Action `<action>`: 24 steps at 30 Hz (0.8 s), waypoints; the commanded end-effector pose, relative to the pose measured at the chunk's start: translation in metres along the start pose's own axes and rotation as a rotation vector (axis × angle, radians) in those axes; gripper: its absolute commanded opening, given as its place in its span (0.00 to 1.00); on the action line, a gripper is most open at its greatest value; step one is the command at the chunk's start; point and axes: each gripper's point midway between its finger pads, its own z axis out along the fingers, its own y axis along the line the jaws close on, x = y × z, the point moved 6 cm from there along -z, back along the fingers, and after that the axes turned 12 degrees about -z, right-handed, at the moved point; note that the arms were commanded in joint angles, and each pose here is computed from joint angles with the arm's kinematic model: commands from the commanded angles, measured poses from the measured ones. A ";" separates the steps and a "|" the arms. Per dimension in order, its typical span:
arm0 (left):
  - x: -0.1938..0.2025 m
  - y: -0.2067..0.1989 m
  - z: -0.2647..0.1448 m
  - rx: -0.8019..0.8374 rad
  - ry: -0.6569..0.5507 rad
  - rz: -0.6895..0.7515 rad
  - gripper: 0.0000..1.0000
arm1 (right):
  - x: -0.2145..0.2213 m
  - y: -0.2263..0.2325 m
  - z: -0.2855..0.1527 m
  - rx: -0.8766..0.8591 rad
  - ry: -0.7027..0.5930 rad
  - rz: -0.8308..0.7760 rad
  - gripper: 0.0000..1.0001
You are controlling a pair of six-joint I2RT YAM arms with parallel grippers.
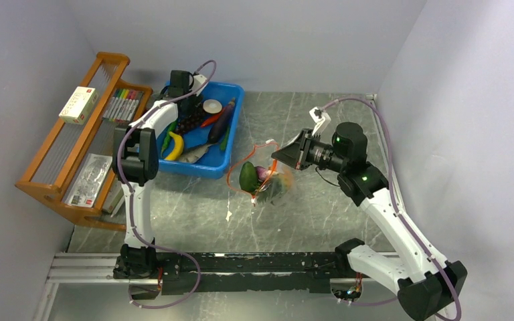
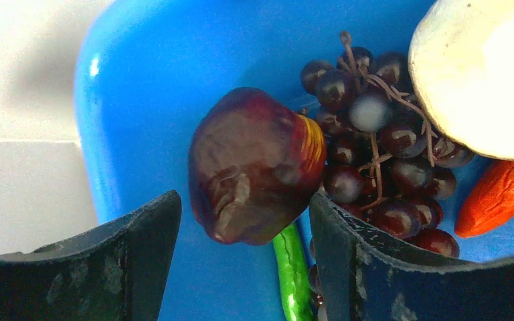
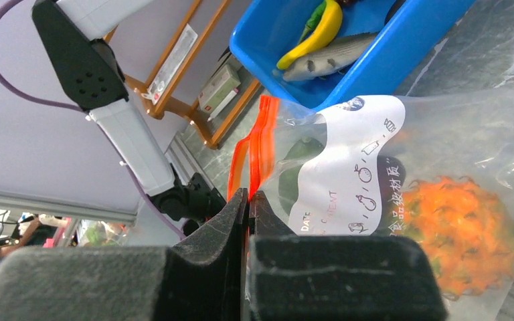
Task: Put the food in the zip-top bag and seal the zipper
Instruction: Pick up the fake vegetable from the bin.
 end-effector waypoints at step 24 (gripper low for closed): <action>-0.001 -0.001 0.009 -0.106 0.027 -0.043 0.62 | -0.004 0.012 -0.009 -0.060 -0.070 0.008 0.00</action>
